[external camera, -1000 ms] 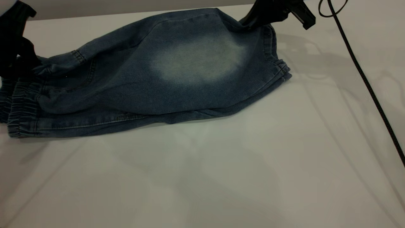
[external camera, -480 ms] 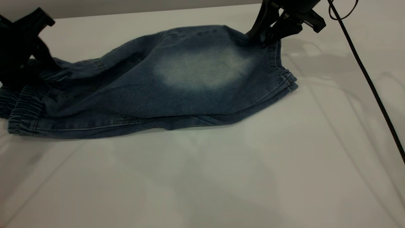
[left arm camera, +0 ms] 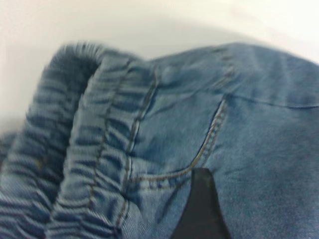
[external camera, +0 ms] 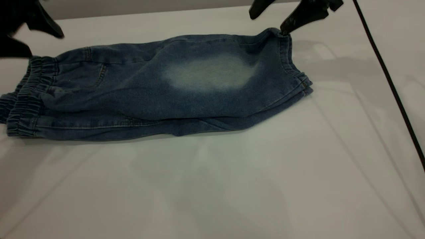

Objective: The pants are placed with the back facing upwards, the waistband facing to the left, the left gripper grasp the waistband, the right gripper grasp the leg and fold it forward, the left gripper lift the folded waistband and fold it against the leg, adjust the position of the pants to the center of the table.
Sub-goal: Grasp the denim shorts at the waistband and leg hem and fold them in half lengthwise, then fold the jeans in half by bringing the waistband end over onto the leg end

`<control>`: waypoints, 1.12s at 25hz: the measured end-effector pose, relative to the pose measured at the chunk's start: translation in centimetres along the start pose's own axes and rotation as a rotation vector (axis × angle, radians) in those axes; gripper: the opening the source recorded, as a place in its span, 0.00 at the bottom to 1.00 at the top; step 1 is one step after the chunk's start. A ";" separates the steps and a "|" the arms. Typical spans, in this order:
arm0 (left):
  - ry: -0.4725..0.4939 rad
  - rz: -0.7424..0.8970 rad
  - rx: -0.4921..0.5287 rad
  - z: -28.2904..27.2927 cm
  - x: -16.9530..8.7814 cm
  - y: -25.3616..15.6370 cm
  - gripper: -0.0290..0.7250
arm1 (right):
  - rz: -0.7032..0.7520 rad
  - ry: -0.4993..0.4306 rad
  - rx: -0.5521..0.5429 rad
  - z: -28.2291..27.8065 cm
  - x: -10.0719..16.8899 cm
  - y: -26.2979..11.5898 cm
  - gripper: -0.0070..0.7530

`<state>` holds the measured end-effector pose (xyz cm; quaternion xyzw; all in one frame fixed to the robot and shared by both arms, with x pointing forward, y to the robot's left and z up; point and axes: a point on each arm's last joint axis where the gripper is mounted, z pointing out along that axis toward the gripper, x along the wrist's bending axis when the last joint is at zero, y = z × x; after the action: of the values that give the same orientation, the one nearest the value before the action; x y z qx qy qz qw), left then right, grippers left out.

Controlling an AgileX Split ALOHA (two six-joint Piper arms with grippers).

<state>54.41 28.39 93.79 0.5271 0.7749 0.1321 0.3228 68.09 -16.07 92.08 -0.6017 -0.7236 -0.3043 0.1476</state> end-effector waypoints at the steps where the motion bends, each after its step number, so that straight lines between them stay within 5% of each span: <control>1: -0.009 0.012 -0.011 -0.6 0.2 0.4 0.71 | -0.015 0.009 0.003 -0.4 0.3 0.0 0.73; 9: -0.015 -0.085 0.069 -3.0 5.8 1.8 0.71 | -0.005 0.058 0.036 -0.6 0.9 -0.3 0.73; 16: 0.104 -0.183 0.207 -4.5 11.4 1.0 0.71 | -0.020 0.103 0.014 -0.5 1.3 -0.1 0.73; 28: 0.127 -0.201 0.344 0.7 13.4 0.2 0.71 | -0.029 0.122 0.005 -0.5 1.5 0.0 0.73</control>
<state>51.81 40.47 88.52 0.4853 0.8534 -0.0022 0.1900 67.64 -15.26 93.33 -0.5711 -0.7227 -0.3406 0.1884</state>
